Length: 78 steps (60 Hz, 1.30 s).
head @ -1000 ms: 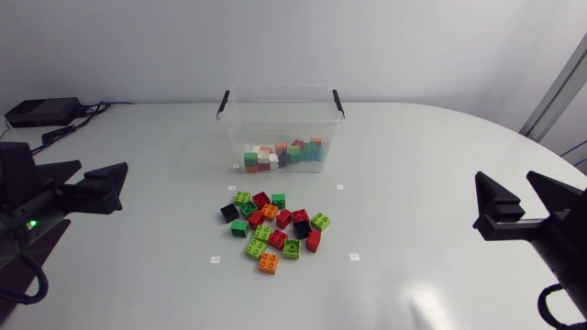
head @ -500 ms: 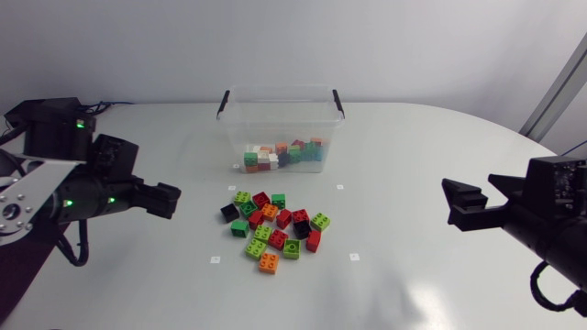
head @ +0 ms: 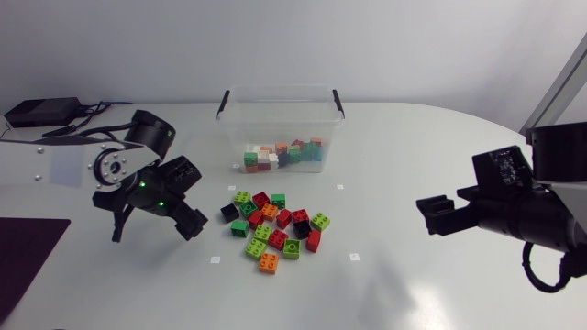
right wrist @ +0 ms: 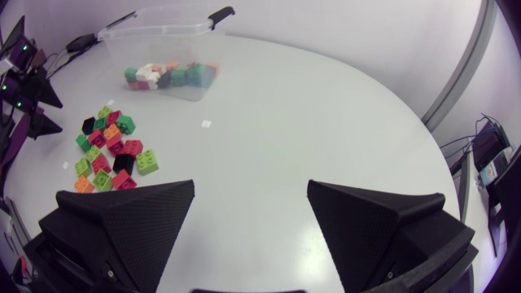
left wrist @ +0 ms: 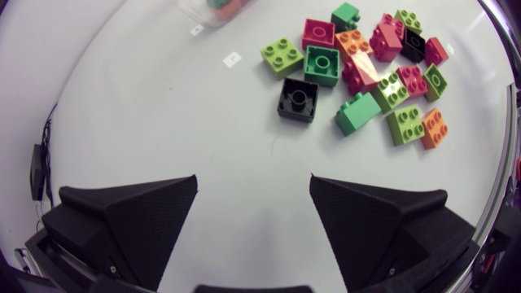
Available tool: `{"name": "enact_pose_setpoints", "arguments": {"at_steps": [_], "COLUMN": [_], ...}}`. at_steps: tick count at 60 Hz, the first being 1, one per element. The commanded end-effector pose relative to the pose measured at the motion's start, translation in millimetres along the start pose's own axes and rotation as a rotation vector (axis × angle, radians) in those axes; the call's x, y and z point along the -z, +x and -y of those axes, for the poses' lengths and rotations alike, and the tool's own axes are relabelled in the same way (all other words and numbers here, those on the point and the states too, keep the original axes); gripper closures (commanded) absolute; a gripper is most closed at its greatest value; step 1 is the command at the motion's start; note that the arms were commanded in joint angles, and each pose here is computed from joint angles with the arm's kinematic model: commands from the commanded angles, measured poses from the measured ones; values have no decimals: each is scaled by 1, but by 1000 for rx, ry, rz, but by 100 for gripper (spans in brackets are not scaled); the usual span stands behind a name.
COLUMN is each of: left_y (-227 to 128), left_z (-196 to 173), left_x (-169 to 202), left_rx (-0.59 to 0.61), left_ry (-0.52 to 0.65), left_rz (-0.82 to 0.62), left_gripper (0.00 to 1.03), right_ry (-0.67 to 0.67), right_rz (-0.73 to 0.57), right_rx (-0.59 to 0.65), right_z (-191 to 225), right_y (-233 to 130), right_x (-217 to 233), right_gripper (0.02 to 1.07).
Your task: Place the duplo bricks in the container
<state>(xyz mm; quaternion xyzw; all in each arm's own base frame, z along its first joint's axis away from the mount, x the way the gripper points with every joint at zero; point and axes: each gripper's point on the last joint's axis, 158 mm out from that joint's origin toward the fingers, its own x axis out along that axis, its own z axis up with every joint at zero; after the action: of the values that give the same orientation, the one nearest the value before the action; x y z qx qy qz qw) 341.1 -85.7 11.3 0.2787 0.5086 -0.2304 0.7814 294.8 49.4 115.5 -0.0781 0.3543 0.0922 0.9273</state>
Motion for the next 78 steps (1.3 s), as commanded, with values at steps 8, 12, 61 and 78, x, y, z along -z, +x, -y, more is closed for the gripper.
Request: {"name": "enact_pose_setpoints", "arguments": {"at_steps": [8,12,61,78], "left_y": [9,15,59,64], "left_z": [2,5,33,47], "left_x": [-18,-21,-54,-45], "left_rx": [43,59,199,314], "left_ry": [84,99,167,145], "left_rz": [-50,-70,-161,-212], "left_gripper": [8,8,30,65], "right_ry": [-146,-173,-339,-356], "right_rz": [-69,-113,-291,-346], "right_rx": [-55,-68,-290,-300], "right_z": [-16,-19,-90,-116], "right_y": [1,6,68,92], "right_x": [-4,2,18,14], "right_gripper": [7,7,7,7]}}
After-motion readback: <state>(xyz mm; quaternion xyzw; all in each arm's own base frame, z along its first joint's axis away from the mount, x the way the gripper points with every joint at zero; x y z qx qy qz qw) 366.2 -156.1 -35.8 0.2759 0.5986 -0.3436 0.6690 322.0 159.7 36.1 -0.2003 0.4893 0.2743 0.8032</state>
